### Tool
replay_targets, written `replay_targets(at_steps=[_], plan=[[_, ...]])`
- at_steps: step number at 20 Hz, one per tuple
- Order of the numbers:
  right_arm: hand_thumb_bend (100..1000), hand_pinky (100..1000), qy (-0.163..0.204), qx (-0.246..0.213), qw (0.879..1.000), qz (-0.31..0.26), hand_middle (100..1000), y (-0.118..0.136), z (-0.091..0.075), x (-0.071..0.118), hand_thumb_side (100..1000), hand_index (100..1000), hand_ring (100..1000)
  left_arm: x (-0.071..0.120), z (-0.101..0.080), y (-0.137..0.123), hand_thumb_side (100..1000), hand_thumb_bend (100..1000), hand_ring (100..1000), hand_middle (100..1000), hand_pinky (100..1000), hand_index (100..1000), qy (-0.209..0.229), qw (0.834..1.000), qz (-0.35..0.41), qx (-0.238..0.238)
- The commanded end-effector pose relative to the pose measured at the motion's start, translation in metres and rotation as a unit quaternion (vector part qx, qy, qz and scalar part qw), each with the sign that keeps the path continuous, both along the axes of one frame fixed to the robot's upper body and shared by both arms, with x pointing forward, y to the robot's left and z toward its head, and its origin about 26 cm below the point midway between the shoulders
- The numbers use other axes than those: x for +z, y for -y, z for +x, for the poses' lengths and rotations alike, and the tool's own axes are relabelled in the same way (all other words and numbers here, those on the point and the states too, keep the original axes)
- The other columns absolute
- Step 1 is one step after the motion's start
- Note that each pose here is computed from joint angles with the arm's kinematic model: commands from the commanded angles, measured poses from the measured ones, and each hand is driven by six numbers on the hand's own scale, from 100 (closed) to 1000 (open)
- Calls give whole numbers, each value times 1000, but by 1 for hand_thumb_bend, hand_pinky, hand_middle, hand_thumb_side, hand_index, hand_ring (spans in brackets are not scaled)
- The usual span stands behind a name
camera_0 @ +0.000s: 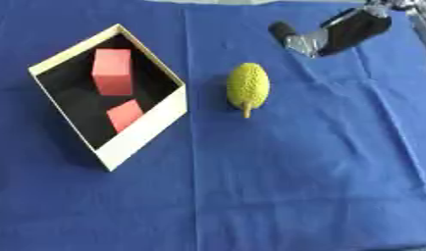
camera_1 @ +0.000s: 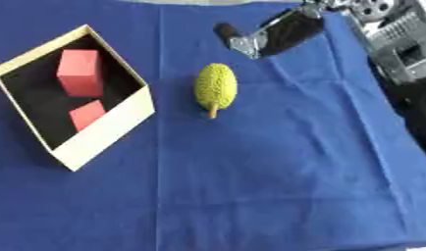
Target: Pick up objects on the table and place them in the box.
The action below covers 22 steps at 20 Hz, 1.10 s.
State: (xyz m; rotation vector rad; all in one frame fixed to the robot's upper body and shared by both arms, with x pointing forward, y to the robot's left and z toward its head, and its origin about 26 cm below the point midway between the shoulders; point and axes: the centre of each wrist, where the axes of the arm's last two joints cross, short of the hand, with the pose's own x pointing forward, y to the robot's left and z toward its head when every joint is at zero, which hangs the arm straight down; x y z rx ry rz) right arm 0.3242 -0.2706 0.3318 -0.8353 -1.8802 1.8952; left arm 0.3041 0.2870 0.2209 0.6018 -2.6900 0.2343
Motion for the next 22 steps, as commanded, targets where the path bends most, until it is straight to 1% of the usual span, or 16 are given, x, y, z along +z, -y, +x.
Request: replay_targets(at_steps=[1, 3, 4, 7, 10, 13, 16, 19, 22], plan=[[130, 870, 20, -14, 1000, -18, 818, 8, -8, 9, 399, 962, 918, 12, -3, -3, 691, 169, 786, 756, 710, 801, 21, 1000, 11, 5], [177, 873, 6, -18, 999, -38, 825, 10, -5, 1, 383, 977, 925, 12, -3, -3, 692, 168, 786, 756, 710, 801, 21, 1000, 11, 4], [225, 876, -3, -20, 999, -51, 828, 12, -3, -3, 355, 983, 930, 11, -3, -3, 694, 167, 787, 756, 710, 801, 20, 1000, 10, 4], [265, 879, -34, -24, 996, -83, 829, 16, 7, -16, 343, 990, 937, 11, -3, -2, 694, 167, 786, 755, 710, 801, 20, 1000, 10, 2], [259, 878, -50, -29, 994, -92, 822, 20, 16, -20, 362, 991, 935, 11, -2, -2, 696, 166, 787, 755, 710, 801, 19, 1000, 9, 1], [266, 878, -58, -35, 993, -94, 824, 20, 28, -22, 372, 994, 935, 11, -2, 0, 697, 165, 787, 754, 709, 801, 18, 1000, 9, -3], [303, 880, -66, -45, 991, -105, 834, 19, 41, -26, 376, 1000, 939, 11, -2, 1, 698, 164, 787, 754, 709, 801, 16, 1000, 9, -7], [327, 880, -75, -61, 988, -122, 837, 20, 58, -34, 379, 1000, 939, 10, -2, 1, 700, 163, 787, 754, 709, 801, 14, 1000, 9, -9], [318, 878, -80, -77, 986, -127, 836, 21, 75, -45, 387, 1000, 936, 10, -2, 2, 702, 162, 788, 754, 708, 801, 12, 1000, 9, -11]])
